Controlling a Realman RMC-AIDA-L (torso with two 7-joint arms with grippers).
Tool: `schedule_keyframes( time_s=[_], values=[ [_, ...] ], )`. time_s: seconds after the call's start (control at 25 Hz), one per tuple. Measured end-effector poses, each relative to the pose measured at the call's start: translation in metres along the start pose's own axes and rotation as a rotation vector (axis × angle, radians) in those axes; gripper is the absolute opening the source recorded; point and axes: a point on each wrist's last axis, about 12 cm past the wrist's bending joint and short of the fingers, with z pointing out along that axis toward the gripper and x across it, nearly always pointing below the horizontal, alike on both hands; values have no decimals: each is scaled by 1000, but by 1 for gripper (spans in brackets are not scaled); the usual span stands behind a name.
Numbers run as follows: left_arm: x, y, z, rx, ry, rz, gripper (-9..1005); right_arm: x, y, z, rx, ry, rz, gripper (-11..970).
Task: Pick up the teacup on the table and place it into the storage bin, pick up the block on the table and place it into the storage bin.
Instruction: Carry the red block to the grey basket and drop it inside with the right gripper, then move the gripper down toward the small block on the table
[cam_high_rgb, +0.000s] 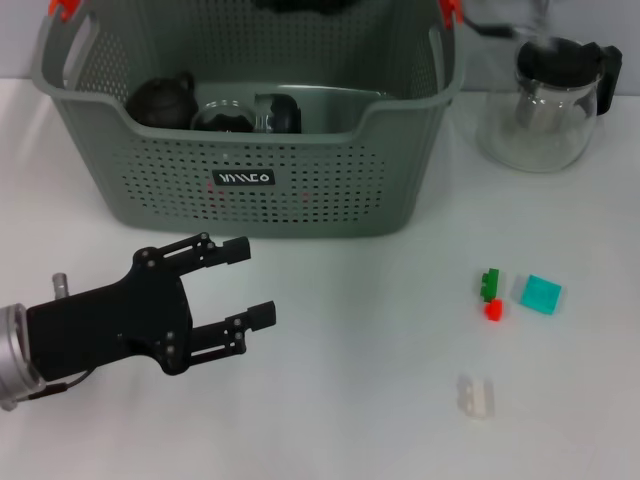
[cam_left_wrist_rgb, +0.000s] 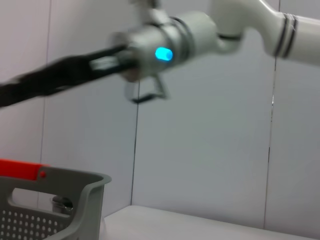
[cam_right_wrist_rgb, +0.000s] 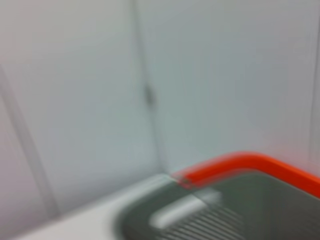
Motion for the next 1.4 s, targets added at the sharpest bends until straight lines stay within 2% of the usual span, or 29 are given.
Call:
schedule_keyframes(
  time_s=[0.08, 0.2, 0.36, 0.48, 0.64, 0.76, 0.92, 1.12, 1.24, 1.4],
  values=[
    [0, 0, -1, -3, 1, -1, 731, 17, 5, -35, -75, -40, -20, 592],
    [0, 1, -2, -13, -1, 0, 731, 43, 7, -77, -134, 15, 10, 594],
    [-1, 4, -4, -25, -1, 3, 731, 69, 15, -127, -232, 168, 87, 594],
    [-2, 6, -7, -28, 8, 6, 731, 81, 24, -147, -254, 356, 101, 594],
    [-4, 5, -15, -8, 17, 13, 731, 98, 34, -134, -243, 616, 60, 594],
    [-4, -1, -20, 49, 41, 7, 731, 106, 46, -115, -288, 727, -17, 595],
    [5, -6, -23, 64, 102, -18, 731, 102, 55, -95, -307, 783, -94, 595],
    [11, -8, -32, -12, 97, -39, 731, 99, 58, -85, -316, 839, -149, 595],
    [11, -9, -35, -34, 85, -40, 731, 100, 56, -82, -280, 877, -143, 591],
    [12, -9, -35, -40, 75, -41, 731, 108, 58, -76, -297, 924, -133, 577]
  ],
)
